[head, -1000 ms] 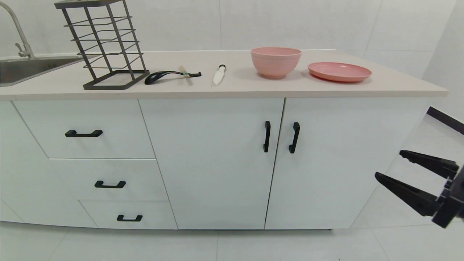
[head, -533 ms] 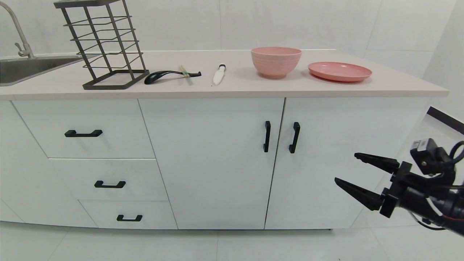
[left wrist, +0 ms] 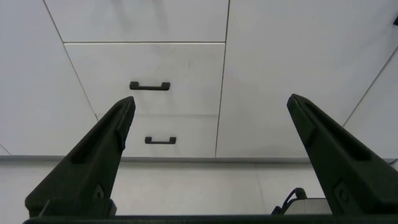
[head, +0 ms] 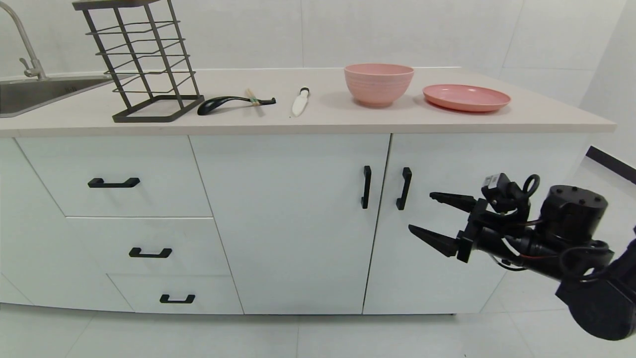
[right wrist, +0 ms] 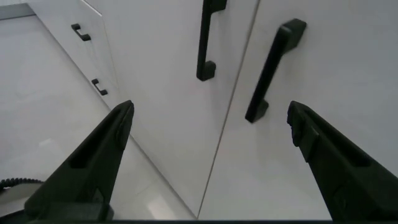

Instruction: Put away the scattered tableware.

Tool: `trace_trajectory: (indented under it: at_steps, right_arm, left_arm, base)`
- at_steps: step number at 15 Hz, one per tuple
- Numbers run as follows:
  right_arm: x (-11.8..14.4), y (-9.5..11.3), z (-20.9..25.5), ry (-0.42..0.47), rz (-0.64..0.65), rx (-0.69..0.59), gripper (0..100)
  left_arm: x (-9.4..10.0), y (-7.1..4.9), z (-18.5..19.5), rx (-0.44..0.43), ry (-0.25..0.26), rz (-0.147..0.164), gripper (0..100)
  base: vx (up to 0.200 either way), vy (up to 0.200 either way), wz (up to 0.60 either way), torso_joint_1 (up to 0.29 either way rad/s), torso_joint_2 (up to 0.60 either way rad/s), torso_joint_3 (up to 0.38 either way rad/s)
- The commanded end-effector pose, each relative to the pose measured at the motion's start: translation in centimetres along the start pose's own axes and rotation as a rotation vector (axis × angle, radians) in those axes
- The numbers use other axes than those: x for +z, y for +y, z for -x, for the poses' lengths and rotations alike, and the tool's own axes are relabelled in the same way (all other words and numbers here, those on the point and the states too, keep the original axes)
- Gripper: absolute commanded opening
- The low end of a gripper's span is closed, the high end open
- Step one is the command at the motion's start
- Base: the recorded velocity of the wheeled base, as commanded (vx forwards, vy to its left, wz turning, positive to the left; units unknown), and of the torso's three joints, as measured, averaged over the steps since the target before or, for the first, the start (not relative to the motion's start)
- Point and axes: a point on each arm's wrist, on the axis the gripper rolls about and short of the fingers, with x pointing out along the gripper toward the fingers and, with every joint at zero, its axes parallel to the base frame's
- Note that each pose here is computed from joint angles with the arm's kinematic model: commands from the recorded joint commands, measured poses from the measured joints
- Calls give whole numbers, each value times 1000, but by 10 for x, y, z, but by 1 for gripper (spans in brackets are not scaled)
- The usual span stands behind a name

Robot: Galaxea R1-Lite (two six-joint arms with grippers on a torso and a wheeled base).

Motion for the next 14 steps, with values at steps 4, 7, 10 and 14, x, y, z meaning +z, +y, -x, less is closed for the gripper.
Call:
trace_trajectory:
  at_steps: [4, 7, 10, 14]
  right_arm:
    - [-11, -1, -17, 15, -9, 28, 100]
    - [-3, 15, 4, 19, -21, 32, 100]
    - [14, 31, 23, -11, -12, 42, 100]
    - [11, 34, 27, 2, -24, 43, 100]
  left_arm:
    - [0, 0, 0, -6, 1, 17, 100]
    - [0, 0, 0, -21, -1, 23, 100]
    - [19, -1, 2, -53, -181, -26, 100]
    - [44, -4, 10, -205, -410, -65, 100]
  base:
    - [0, 0, 0, 0, 0, 0]
    - [0, 0, 0, 0, 0, 0]
    - [0, 0, 0, 0, 0, 0]
    - [0, 0, 0, 0, 0, 0]
